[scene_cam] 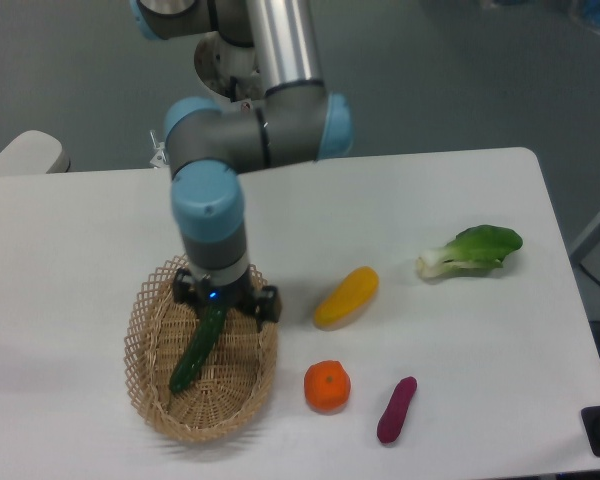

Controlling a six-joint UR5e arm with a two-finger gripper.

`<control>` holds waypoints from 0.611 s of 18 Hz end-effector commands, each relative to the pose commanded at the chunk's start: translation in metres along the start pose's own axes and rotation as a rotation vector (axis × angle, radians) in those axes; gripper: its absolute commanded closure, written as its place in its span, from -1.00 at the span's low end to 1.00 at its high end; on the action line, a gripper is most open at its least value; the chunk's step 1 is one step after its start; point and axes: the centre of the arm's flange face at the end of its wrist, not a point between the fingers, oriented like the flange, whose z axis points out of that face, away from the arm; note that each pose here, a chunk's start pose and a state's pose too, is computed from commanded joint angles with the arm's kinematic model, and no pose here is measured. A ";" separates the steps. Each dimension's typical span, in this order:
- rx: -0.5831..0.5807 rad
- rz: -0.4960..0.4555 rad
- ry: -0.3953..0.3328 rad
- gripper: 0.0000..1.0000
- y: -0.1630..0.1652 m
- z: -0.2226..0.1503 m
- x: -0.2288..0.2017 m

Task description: Pick up the cucumber from the basket

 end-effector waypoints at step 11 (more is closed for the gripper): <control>-0.009 0.057 0.000 -1.00 0.000 0.037 0.025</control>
